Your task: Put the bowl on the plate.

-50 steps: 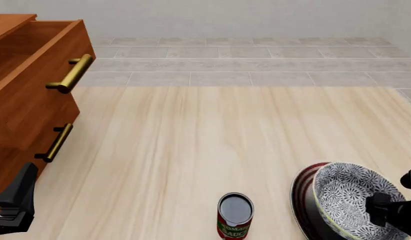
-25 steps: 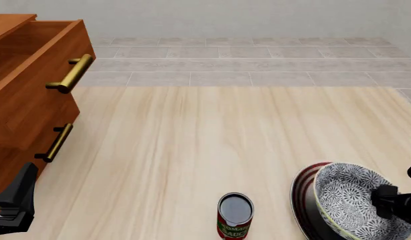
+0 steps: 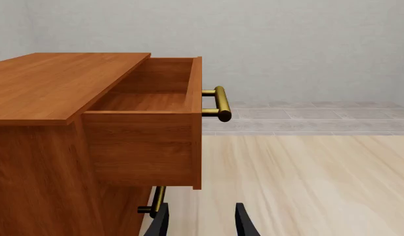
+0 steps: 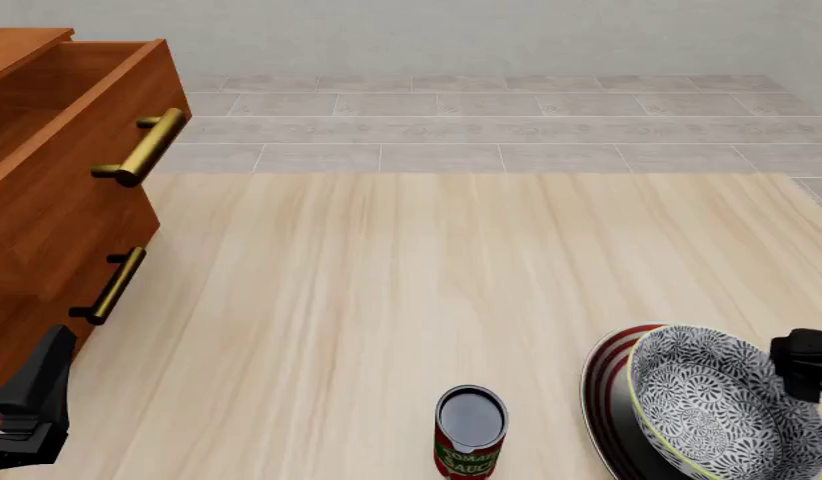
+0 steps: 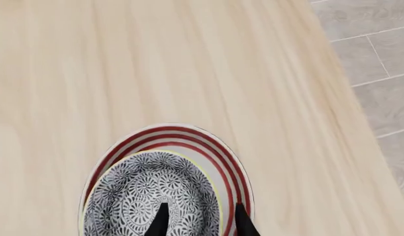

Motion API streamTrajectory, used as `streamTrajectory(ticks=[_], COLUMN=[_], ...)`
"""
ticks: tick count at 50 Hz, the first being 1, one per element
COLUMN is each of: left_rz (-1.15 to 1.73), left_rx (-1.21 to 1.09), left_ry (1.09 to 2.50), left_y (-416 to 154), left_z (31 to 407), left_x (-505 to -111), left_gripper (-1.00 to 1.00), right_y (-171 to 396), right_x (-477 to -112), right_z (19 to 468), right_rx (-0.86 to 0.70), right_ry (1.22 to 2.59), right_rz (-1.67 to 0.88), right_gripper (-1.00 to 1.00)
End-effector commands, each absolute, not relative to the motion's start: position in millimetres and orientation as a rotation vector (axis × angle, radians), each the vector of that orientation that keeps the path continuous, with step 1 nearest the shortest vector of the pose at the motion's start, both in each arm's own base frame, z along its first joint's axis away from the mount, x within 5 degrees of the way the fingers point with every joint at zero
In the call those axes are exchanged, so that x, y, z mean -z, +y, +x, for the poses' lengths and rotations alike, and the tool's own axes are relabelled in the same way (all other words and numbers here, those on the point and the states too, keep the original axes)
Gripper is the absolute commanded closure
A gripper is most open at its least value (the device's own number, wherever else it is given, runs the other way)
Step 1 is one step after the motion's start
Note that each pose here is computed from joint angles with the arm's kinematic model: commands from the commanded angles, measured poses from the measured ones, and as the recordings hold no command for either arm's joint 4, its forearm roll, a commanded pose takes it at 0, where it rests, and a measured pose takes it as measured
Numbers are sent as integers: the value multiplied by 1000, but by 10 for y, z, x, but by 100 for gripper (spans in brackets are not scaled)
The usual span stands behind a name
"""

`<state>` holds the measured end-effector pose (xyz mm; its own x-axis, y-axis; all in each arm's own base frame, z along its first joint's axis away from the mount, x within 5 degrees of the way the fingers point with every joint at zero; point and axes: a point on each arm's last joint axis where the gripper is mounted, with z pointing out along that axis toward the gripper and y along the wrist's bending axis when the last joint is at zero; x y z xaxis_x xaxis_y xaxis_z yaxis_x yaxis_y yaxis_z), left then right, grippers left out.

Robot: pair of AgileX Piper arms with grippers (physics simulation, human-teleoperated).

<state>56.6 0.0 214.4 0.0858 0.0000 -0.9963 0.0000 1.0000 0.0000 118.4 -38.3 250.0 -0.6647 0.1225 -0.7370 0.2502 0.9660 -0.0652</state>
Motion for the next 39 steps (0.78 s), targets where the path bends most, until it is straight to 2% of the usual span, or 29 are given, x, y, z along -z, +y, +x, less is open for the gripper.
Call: streamTrajectory(ticks=[1, 16, 31, 39], left_rz=[0, 0, 0, 0], left_rx=[0, 0, 0, 0], left_ry=[1485, 1485, 1485, 1485], left_y=[0, 0, 0, 0], left_z=[566, 566, 566, 566], left_x=[-2144, -2144, -2144, -2144], left_gripper=[-100, -100, -100, -100], right_y=[-379, -361, -346, -311], right_x=[-2733, -3096, -3159, -3342], right_z=[1162, 1137, 1170, 1160], right_rx=[226, 250, 249, 251], right_ry=[2267, 2208, 2198, 2170], right_rz=[231, 183, 144, 95], right_gripper=[-100, -100, -100, -100])
